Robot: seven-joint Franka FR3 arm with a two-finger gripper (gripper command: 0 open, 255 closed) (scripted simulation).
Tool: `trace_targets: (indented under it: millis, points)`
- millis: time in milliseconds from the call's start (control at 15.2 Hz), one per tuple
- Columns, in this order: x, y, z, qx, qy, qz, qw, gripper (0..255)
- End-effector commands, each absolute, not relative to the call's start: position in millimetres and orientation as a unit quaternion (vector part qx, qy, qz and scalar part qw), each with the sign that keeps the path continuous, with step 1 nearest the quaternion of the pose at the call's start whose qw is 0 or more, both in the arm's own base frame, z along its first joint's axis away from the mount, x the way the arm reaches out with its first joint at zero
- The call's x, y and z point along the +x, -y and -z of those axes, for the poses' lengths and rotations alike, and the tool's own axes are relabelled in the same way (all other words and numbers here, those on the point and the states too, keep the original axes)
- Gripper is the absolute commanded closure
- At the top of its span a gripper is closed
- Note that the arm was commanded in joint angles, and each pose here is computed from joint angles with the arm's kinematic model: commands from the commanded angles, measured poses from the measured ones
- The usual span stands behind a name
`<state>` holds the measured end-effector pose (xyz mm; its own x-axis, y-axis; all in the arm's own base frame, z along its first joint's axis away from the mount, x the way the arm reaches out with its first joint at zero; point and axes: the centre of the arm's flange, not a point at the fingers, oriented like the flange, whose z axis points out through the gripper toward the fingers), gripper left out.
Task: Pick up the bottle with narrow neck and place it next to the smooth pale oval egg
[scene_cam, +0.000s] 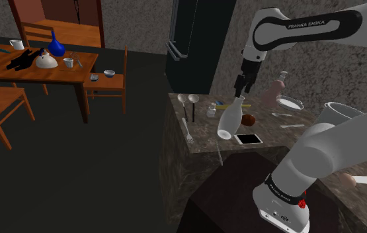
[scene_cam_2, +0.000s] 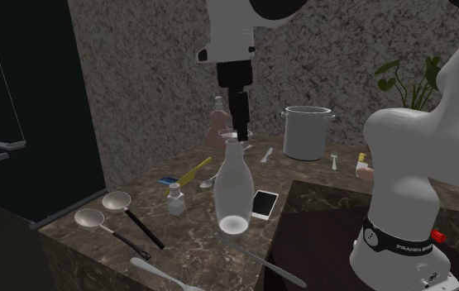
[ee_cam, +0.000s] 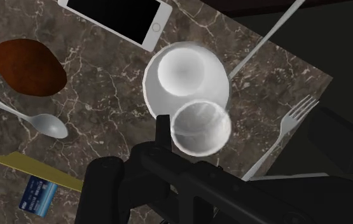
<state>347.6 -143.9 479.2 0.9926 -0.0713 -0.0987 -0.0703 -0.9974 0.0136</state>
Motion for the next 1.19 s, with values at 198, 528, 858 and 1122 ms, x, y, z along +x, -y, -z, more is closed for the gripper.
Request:
trace_targets:
  millis: [198, 528, 858, 1122]
  points:
    - [351.2, 159.6, -452.0, 0.998, 0.035, 0.047, 0.012, 0]
    - [348.9, 160.1, -428.0, 0.998, 0.035, 0.047, 0.012, 0]
    - [348.9, 160.1, -428.0, 0.998, 0.035, 0.047, 0.012, 0]
    - [348.9, 160.2, -428.0, 0.998, 0.035, 0.047, 0.012, 255]
